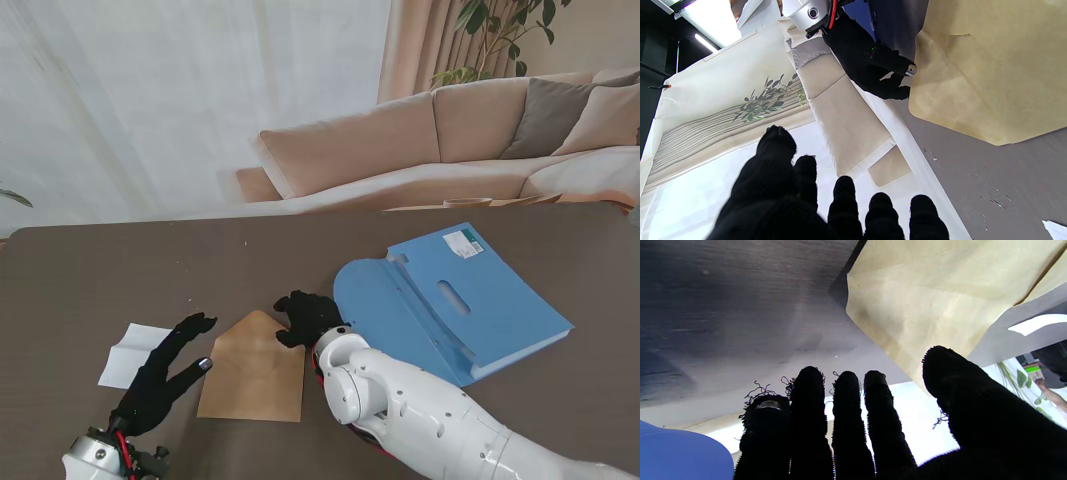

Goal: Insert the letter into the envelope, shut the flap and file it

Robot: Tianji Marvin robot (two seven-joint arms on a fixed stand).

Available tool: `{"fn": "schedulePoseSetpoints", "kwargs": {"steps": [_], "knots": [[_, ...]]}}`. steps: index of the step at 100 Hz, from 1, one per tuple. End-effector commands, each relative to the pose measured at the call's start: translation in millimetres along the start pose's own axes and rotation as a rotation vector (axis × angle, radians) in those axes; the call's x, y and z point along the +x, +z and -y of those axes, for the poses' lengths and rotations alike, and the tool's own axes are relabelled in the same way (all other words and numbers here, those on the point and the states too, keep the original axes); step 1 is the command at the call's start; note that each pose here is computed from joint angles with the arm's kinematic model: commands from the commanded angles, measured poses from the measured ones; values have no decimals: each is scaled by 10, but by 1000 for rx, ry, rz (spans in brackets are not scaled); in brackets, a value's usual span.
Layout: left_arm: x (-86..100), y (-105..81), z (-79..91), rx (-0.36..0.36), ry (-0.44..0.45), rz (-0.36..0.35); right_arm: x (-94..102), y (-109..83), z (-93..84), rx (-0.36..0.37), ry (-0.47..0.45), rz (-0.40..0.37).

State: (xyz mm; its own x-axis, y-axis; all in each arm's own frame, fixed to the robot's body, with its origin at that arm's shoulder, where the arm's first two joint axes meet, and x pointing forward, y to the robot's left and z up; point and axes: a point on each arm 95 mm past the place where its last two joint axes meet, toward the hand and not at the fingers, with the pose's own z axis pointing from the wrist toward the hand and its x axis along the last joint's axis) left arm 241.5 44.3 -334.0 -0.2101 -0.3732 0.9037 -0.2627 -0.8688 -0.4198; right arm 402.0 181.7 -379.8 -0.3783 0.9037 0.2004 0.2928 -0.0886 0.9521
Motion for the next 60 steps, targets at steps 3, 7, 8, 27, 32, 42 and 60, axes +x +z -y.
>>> {"fn": "schedulePoseSetpoints", "kwargs": {"steps": [3, 7, 8, 27, 32, 42, 60], "knots": [[15, -15, -28, -15, -7, -3, 32, 35, 38, 31, 5, -15], [14, -14, -26, -14, -7, -2, 33, 49, 53, 35, 6, -17], [14, -13, -26, -13, -7, -2, 34, 52, 56, 35, 6, -18], [9, -3, -22, -11, -6, 0, 43, 91, 89, 29, 21, -42], [8, 0, -23, -11, -6, 0, 43, 95, 90, 24, 31, -48], [8, 8, -24, -10, -5, 2, 55, 83, 72, 14, 50, -54], [10, 14, -26, -9, -3, 1, 130, 0, -24, -40, 110, -63]]}}
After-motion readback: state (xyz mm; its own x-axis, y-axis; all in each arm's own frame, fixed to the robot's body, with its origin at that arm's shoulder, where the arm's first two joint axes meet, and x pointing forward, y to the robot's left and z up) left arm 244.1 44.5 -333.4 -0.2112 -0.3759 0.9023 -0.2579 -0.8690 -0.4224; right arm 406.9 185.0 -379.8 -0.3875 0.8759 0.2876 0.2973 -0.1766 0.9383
